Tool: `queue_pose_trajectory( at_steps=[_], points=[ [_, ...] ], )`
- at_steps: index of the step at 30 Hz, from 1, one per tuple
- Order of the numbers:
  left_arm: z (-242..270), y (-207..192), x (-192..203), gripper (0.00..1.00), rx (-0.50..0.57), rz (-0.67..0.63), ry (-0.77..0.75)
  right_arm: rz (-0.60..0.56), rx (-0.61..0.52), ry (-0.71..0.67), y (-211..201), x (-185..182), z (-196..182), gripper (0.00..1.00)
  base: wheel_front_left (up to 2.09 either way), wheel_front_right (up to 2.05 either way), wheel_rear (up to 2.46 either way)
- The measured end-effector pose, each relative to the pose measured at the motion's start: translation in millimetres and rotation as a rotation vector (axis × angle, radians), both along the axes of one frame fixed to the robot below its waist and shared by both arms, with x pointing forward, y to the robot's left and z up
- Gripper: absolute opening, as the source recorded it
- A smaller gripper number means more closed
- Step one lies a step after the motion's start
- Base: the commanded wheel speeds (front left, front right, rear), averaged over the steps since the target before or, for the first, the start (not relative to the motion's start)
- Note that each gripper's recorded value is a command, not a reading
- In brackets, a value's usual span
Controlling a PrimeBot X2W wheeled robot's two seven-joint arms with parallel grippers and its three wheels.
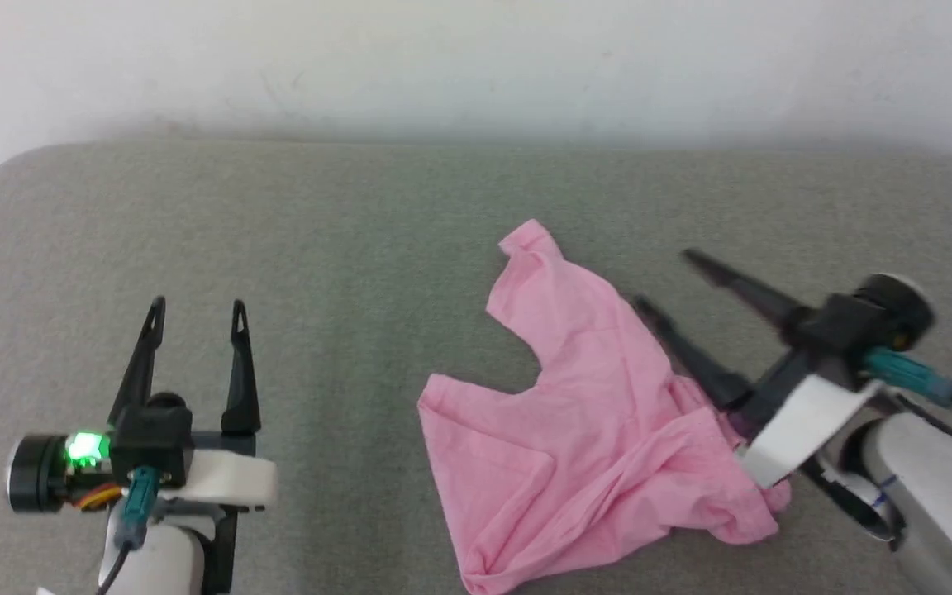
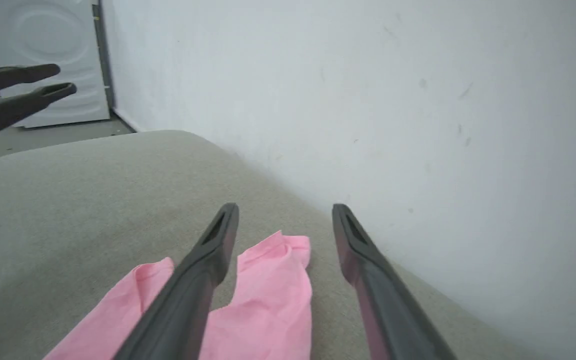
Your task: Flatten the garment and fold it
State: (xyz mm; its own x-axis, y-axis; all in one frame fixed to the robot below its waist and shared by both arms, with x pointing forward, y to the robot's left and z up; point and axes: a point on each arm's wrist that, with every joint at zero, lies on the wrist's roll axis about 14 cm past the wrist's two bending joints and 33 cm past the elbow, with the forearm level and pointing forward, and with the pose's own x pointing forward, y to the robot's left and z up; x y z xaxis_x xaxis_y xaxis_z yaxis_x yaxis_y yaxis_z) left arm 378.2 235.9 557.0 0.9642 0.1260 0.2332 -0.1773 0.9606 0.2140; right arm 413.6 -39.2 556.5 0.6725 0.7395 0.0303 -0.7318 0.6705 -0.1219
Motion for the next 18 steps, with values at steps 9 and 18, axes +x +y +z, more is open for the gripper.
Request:
queue_pose_trajectory(
  at_steps=[9, 18],
  points=[
    [5.2, -37.2, 41.6, 1.00, 0.087, -0.232, 0.042, -0.424, 0.124, -0.180, -90.8, -4.5, 21.3, 1.00, 0.00, 0.00, 0.00],
    [-29.7, -91.7, 84.9, 1.00, 0.171, -0.457, 0.398, -0.678, 0.208, -0.213, -133.5, -29.2, 24.1, 1.00, 0.00, 0.00, 0.00]
  ],
)
